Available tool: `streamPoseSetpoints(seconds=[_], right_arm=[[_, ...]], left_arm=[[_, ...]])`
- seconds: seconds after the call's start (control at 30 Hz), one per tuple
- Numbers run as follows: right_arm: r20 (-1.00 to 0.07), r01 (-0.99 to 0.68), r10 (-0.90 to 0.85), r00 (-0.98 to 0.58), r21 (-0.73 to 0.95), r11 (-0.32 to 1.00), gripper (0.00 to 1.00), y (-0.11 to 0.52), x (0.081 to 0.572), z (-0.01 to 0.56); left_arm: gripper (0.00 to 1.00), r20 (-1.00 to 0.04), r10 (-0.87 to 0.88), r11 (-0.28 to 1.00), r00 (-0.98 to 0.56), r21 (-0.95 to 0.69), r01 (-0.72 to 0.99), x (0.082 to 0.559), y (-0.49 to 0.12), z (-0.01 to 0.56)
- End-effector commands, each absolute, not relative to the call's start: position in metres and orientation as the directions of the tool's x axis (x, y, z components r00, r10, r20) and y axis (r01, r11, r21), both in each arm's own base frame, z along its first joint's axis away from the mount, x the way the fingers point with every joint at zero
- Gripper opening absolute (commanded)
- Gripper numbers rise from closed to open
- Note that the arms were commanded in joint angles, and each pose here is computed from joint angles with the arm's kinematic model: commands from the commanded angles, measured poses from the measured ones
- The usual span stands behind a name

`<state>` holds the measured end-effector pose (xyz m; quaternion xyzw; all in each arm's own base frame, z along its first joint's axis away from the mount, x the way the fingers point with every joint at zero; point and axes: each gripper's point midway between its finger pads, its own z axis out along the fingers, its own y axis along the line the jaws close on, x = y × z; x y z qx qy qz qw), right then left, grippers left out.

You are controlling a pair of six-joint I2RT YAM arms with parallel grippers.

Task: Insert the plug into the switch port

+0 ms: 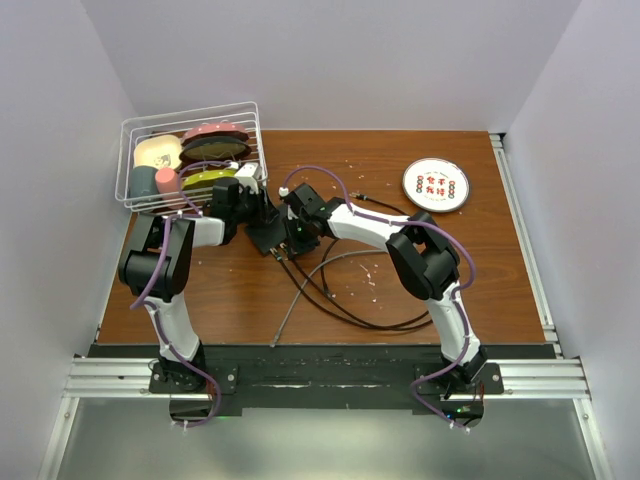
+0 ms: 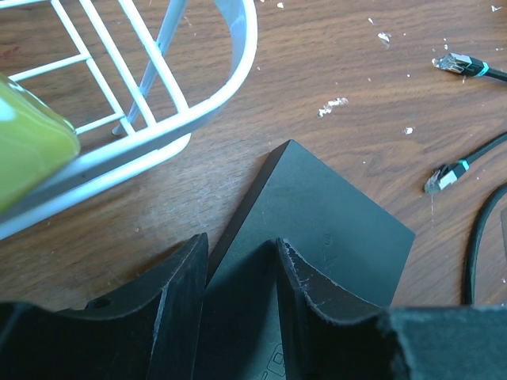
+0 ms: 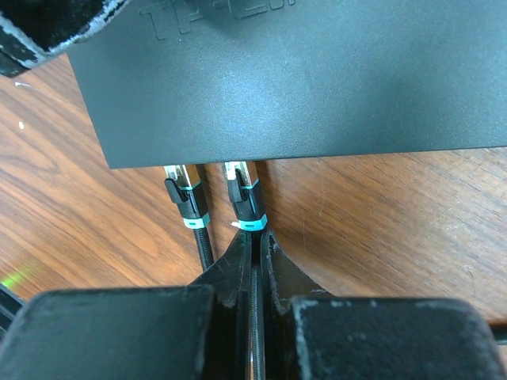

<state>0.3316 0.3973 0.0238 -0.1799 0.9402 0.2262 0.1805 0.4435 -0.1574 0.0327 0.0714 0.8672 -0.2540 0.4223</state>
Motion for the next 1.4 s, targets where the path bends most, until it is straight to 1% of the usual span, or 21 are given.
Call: streamPoseSetpoints(seconds=[0.0,0.23,0.37,0.73,0.9,0.97,1.0,1.37], right_arm=[[-0.696,-0.372,0.016,-0.718,0.403,0.836,0.00,0.426,0.427,0.077],[-0.707,-0.359,0.042,-0.706,0.409,0.839,0.00,0.429,0.435,0.076],[-0.710,-0.351,0.054,-0.702,0.411,0.841,0.00,0.430,0.437,0.075],[-0.724,-0.345,0.078,-0.685,0.417,0.841,0.00,0.431,0.444,0.078],[-0.754,-0.424,0.019,-0.656,0.390,0.818,0.00,0.442,0.448,0.085],[-0.753,-0.433,-0.006,-0.658,0.372,0.821,0.00,0.442,0.450,0.079],[-0.765,-0.469,-0.032,-0.643,0.360,0.807,0.00,0.446,0.450,0.082],[-0.773,-0.453,-0.117,-0.623,0.234,0.860,0.00,0.427,0.457,0.046]], left_arm=[[0.25,-0.416,-0.020,0.797,-0.909,-0.555,0.237,0.337,-0.184,-0.039],[0.18,-0.403,-0.008,0.790,-0.915,-0.564,0.241,0.332,-0.187,-0.041],[0.13,-0.400,-0.001,0.788,-0.917,-0.565,0.246,0.330,-0.189,-0.042],[0.08,-0.389,0.013,0.781,-0.921,-0.571,0.252,0.326,-0.192,-0.044],[0.06,-0.383,0.018,0.776,-0.923,-0.578,0.255,0.325,-0.194,-0.044],[0.06,-0.381,0.022,0.773,-0.924,-0.579,0.258,0.324,-0.195,-0.045],[0.05,-0.377,0.022,0.771,-0.926,-0.583,0.256,0.323,-0.196,-0.045],[0.03,-0.361,0.026,0.753,-0.932,-0.606,0.255,0.319,-0.199,-0.046]])
